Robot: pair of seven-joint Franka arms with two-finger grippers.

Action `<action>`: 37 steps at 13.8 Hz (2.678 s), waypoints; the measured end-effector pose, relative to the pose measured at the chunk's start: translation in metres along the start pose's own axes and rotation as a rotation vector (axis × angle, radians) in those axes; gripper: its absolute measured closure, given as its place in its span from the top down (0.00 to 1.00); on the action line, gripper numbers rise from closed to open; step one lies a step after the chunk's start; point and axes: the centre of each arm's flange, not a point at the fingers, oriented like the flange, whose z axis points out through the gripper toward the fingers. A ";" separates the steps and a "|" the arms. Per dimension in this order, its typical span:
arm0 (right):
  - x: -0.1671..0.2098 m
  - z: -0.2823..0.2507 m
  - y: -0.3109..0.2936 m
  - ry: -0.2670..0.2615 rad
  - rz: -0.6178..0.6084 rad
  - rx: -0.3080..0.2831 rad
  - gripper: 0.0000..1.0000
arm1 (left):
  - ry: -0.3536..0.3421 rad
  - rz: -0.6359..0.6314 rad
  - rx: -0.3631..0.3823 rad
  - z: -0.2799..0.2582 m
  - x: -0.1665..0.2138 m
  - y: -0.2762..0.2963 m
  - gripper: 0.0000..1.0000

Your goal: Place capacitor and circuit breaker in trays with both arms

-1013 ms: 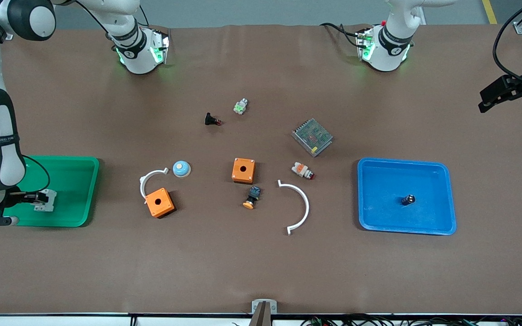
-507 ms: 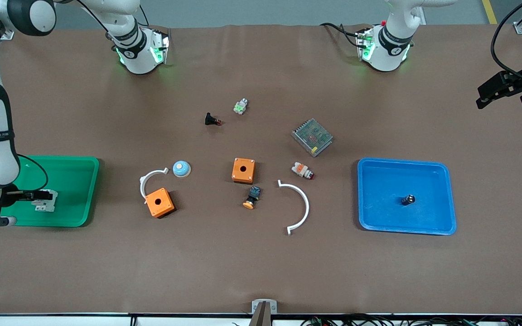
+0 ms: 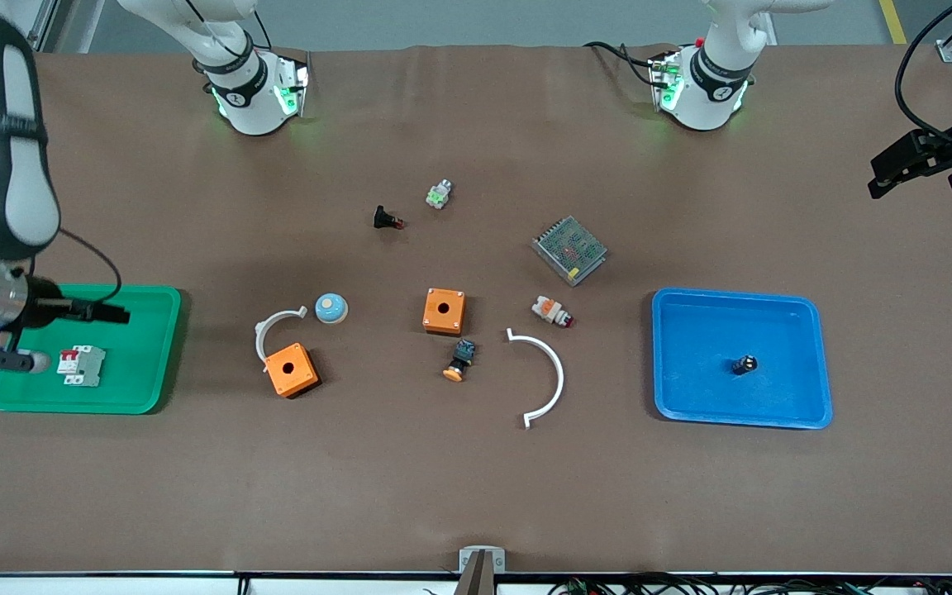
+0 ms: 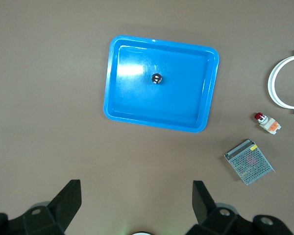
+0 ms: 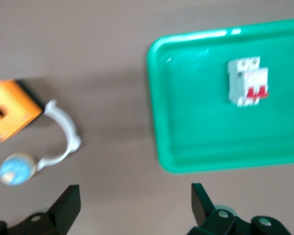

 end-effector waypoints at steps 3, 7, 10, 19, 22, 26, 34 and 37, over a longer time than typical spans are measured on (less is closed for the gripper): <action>-0.055 -0.059 -0.015 0.008 -0.005 0.010 1.00 | 0.000 -0.002 0.000 0.000 0.000 -0.001 1.00; -0.087 -0.122 -0.022 0.047 0.005 0.016 1.00 | 0.002 0.000 0.000 -0.001 0.000 0.000 1.00; -0.090 -0.166 -0.022 0.129 0.004 0.019 1.00 | 0.002 0.000 0.000 -0.001 0.000 0.000 1.00; -0.083 -0.204 -0.018 0.212 0.022 0.021 1.00 | 0.003 0.007 0.000 -0.001 0.000 0.000 1.00; -0.084 -0.204 -0.018 0.213 0.022 0.021 1.00 | 0.003 0.011 0.000 -0.001 0.000 0.001 1.00; -0.085 -0.213 -0.018 0.233 0.022 0.022 1.00 | -0.008 0.023 0.001 0.000 -0.002 0.007 1.00; -0.085 -0.215 -0.017 0.238 0.024 0.022 1.00 | -0.019 0.058 0.004 0.000 -0.006 0.025 1.00; -0.085 -0.215 -0.017 0.238 0.024 0.022 1.00 | -0.023 0.061 -0.028 0.000 -0.006 0.029 1.00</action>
